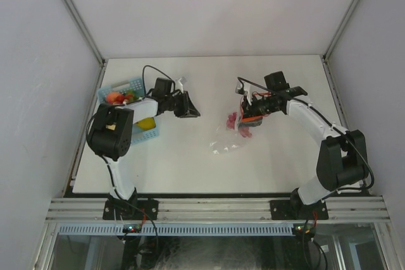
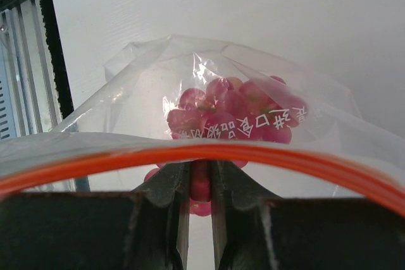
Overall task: Open the zip-top bag and remove the fake food
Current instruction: Pick up the fake fruit from the zipper food storage bag.
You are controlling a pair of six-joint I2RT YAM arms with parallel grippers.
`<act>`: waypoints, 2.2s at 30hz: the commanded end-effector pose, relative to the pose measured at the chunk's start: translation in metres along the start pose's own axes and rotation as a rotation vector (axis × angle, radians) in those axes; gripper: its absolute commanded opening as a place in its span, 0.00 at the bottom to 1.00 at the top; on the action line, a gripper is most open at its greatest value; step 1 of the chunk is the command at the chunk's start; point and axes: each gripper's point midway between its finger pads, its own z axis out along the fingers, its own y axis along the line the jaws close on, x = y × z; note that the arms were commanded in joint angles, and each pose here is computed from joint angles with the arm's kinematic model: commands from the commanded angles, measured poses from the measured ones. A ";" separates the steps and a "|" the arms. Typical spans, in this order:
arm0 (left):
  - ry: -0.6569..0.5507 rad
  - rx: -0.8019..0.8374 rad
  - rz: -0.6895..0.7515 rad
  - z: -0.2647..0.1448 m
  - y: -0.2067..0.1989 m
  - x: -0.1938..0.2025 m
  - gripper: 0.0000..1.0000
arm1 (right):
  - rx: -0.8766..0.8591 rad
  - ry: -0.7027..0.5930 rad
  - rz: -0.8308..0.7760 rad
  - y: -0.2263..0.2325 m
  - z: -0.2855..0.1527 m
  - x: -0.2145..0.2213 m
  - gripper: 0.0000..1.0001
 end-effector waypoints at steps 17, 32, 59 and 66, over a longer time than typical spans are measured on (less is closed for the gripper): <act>-0.632 0.394 0.681 -0.131 -0.138 -0.047 0.76 | -0.052 -0.157 0.016 0.015 -0.029 -0.039 0.03; -0.535 0.262 1.225 -0.112 -0.128 0.010 1.00 | -0.090 -0.220 0.053 0.021 -0.041 -0.065 0.00; -0.265 0.614 0.876 -0.066 -0.182 0.069 0.83 | -0.005 -0.183 0.053 0.008 -0.037 -0.061 0.00; -0.147 0.640 0.824 -0.040 -0.173 0.084 0.49 | 0.011 -0.177 0.057 0.005 -0.036 -0.061 0.00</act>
